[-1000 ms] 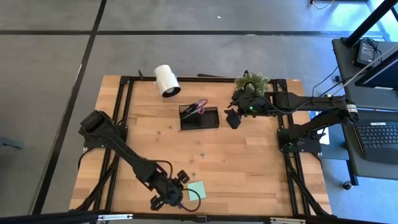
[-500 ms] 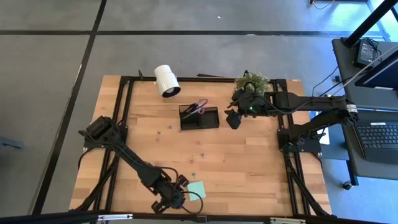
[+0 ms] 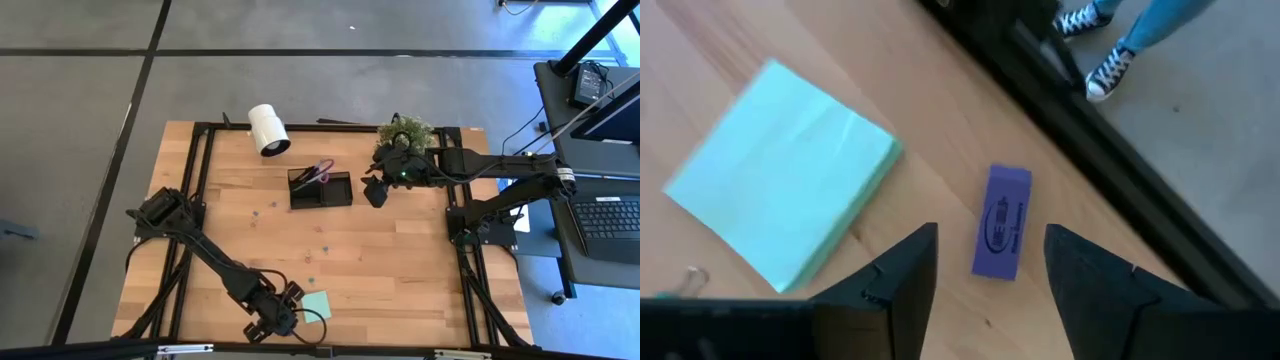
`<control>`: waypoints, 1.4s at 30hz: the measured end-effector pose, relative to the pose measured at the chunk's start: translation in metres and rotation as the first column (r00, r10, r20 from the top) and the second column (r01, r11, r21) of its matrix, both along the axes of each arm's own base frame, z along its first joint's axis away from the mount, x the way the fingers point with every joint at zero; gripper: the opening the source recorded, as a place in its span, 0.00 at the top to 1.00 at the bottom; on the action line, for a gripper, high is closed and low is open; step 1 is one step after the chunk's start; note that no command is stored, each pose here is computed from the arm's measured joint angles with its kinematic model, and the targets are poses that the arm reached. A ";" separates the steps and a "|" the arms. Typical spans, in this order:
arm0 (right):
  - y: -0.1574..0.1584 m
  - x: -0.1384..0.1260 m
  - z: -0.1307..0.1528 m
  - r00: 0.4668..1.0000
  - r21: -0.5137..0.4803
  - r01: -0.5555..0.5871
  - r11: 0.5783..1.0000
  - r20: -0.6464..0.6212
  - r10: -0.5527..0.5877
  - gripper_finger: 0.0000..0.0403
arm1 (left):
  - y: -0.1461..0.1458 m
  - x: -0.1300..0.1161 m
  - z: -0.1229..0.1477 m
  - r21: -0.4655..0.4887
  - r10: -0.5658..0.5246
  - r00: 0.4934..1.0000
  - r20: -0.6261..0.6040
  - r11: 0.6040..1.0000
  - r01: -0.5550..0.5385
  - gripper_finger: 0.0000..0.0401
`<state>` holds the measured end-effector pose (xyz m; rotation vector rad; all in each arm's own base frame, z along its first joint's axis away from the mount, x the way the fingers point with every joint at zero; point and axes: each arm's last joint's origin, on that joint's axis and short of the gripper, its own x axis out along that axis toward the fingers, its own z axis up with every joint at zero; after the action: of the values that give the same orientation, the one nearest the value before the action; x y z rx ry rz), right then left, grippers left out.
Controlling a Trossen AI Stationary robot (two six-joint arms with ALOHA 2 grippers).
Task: Pick and place office supplies into organizer
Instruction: Put the blue eraser into the black desk organizer
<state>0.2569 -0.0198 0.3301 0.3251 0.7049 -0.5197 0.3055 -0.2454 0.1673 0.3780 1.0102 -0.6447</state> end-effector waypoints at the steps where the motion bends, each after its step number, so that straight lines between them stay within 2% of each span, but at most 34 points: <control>1: 0.000 0.000 0.000 1.000 0.000 0.000 1.000 0.000 0.000 0.39 | 0.000 0.000 -0.002 0.005 0.002 1.000 -0.008 1.000 -0.002 0.56; 7: 0.000 0.000 0.000 1.000 0.000 0.000 1.000 0.000 0.000 0.39 | -0.003 0.001 -0.006 0.021 -0.043 0.999 0.012 0.999 0.043 0.56; 13: 0.000 0.000 0.000 1.000 -0.001 -0.001 1.000 -0.002 0.001 0.39 | -0.007 0.001 -0.015 0.017 -0.033 0.999 -0.001 0.999 0.033 0.56; 22: 0.000 0.000 0.000 1.000 -0.002 -0.003 1.000 -0.003 0.003 0.39 | -0.015 -0.001 -0.033 0.060 -0.044 0.999 -0.010 0.997 0.045 0.56; 26: 0.000 0.000 0.000 1.000 -0.002 -0.003 1.000 -0.003 0.003 0.39 | -0.017 -0.002 -0.035 0.106 -0.059 0.998 0.016 0.993 0.057 0.58; 42: 0.000 -0.001 -0.001 1.000 -0.003 -0.003 1.000 -0.011 0.003 0.39 | -0.015 -0.003 -0.037 0.093 -0.040 0.999 -0.020 0.995 0.041 0.70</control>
<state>0.2562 -0.0198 0.3295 0.3189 0.7150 -0.5197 0.3025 -0.2608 0.1298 0.4765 1.0548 -0.6397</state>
